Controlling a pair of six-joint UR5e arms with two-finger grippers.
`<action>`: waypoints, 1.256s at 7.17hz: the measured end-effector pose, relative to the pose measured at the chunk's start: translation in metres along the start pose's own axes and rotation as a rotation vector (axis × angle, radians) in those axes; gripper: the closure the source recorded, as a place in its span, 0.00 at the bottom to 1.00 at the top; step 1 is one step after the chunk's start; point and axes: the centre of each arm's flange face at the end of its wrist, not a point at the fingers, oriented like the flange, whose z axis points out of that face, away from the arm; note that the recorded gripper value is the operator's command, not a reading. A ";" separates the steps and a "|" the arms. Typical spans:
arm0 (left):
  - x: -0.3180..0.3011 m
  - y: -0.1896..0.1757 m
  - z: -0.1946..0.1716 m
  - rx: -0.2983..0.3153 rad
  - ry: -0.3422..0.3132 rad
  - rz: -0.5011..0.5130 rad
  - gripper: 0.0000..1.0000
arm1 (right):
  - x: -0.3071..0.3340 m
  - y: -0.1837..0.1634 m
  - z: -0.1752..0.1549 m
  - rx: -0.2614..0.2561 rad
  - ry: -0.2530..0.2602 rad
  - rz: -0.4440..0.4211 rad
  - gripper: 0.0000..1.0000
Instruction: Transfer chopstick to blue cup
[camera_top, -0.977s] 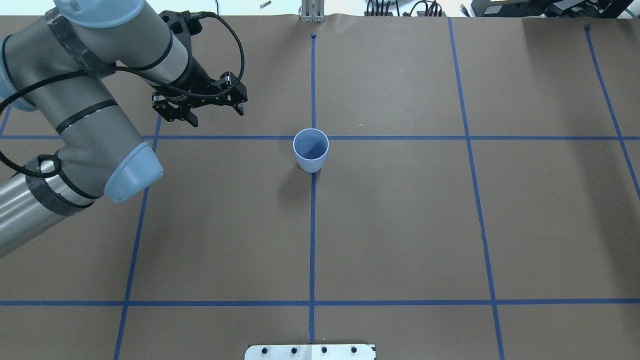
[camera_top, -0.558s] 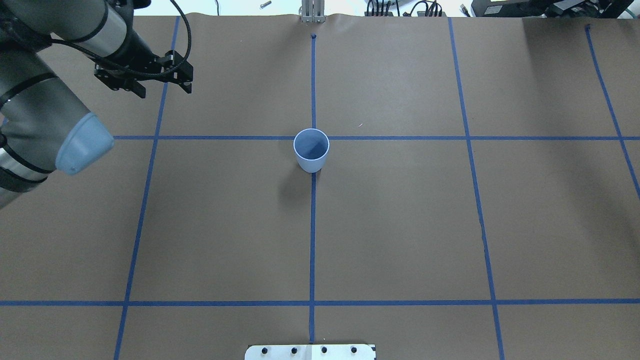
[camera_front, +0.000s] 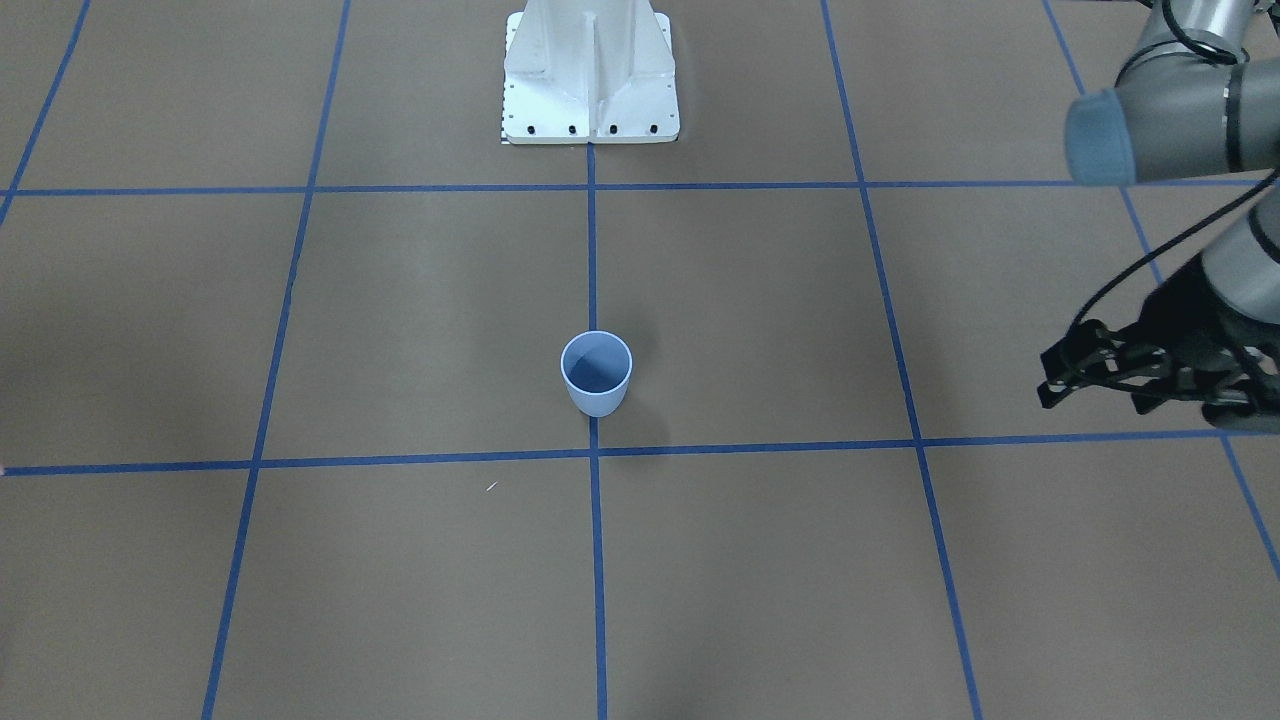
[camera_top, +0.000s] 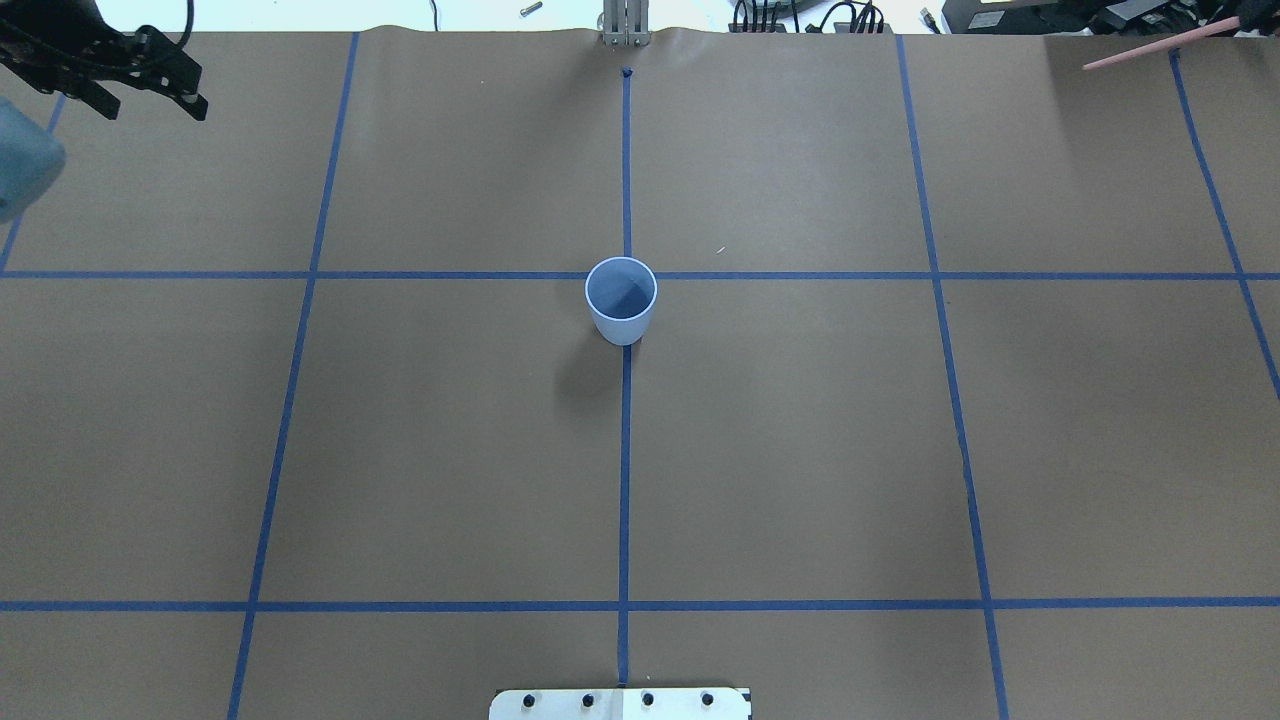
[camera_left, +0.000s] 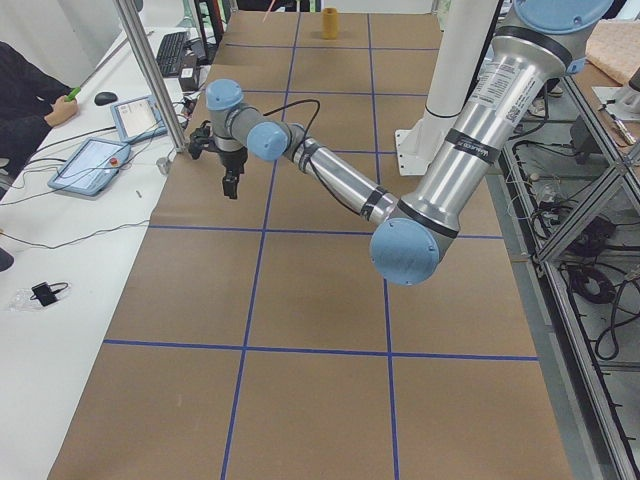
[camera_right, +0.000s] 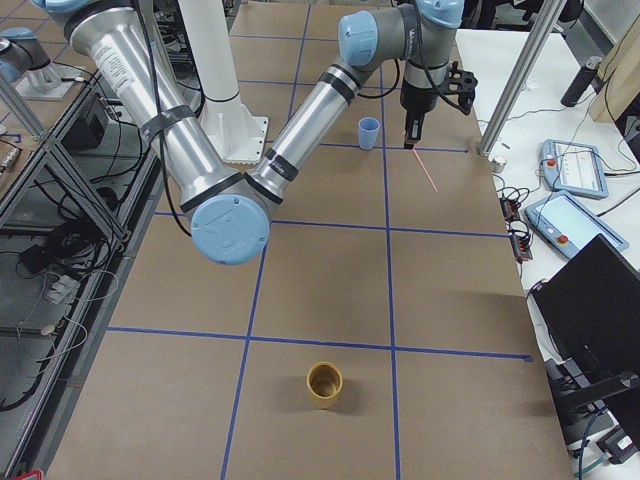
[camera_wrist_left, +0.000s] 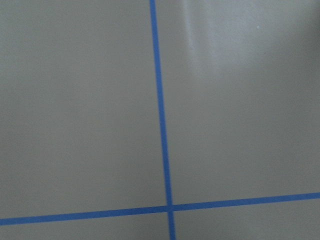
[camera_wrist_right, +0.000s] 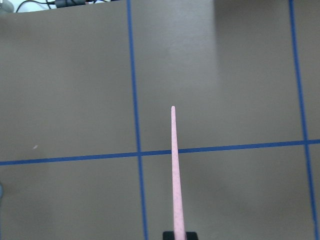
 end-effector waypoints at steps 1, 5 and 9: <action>-0.040 -0.011 -0.003 -0.014 0.002 0.023 0.01 | -0.060 0.012 0.004 -0.011 -0.023 0.018 1.00; -0.122 -0.026 -0.004 -0.039 -0.002 0.079 0.01 | -0.239 0.112 0.064 -0.089 -0.027 -0.073 1.00; -0.138 -0.028 0.004 -0.056 -0.008 0.068 0.01 | -0.327 0.179 0.166 -0.071 -0.013 -0.186 1.00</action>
